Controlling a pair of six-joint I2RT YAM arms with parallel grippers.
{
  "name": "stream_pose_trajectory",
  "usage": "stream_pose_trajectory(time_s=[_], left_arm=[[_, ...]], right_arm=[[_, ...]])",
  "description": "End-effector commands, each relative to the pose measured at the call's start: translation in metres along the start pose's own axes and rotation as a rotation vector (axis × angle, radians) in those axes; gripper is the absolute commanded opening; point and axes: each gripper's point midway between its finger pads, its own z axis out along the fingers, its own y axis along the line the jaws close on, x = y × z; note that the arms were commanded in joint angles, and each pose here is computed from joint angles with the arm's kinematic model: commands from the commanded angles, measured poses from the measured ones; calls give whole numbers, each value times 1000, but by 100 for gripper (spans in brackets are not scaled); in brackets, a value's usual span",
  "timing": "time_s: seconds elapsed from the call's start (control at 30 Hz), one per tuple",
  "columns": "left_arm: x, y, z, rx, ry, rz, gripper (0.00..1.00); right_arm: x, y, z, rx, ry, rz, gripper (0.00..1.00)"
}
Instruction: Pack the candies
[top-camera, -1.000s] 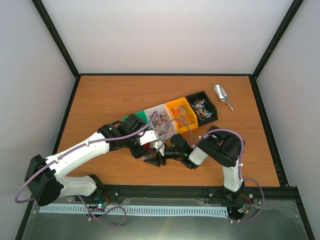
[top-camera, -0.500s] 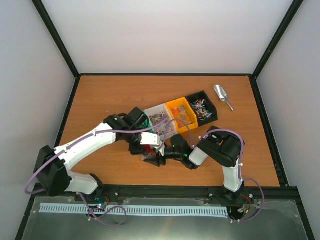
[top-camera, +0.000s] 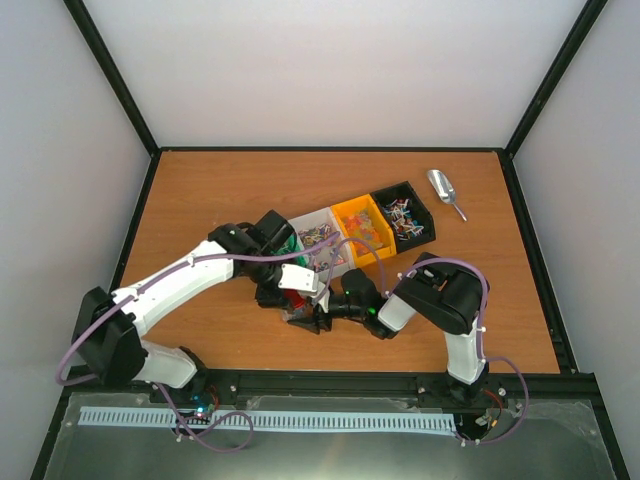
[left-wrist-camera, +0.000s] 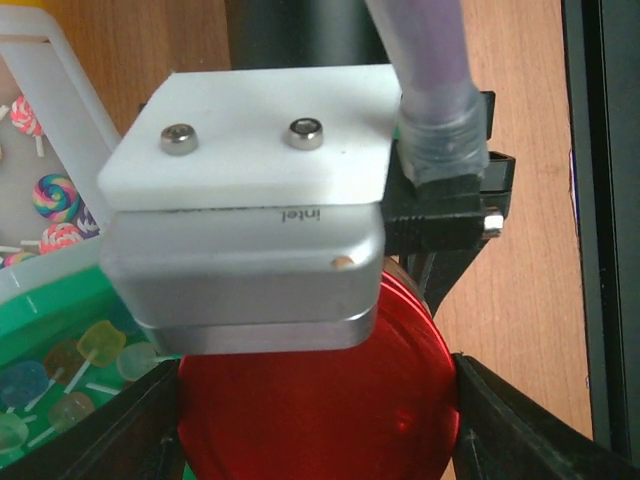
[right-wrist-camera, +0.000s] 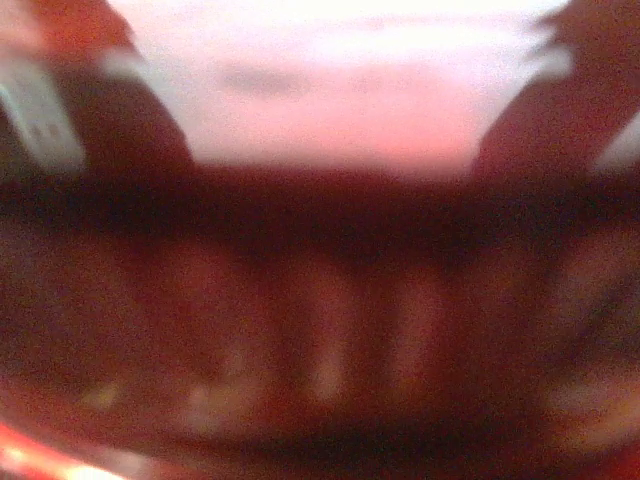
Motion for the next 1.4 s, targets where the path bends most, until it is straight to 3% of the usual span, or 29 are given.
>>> stream_pose_trajectory(time_s=[0.0,0.07,0.2,0.5,0.83,1.13,1.37], left_arm=[[-18,-23,-11,54,-132,-63,64],[-18,-16,-13,4,-141,-140,70],[-21,-12,-18,-54,-196,-232,73],[-21,-8,-7,-77,-212,-291,86],[-13,-9,-1,-92,-152,-250,71],[-2,-13,6,-85,-112,-245,82],[-3,-13,7,-80,-108,-238,70]], right_arm=[[44,11,-3,-28,145,58,21],[44,9,-3,-20,148,59,21],[45,9,-2,-22,147,69,22],[45,8,-2,-19,150,70,22],[47,9,-1,-21,154,72,22],[48,9,-2,-24,153,73,22],[46,9,-2,-23,150,68,23]])
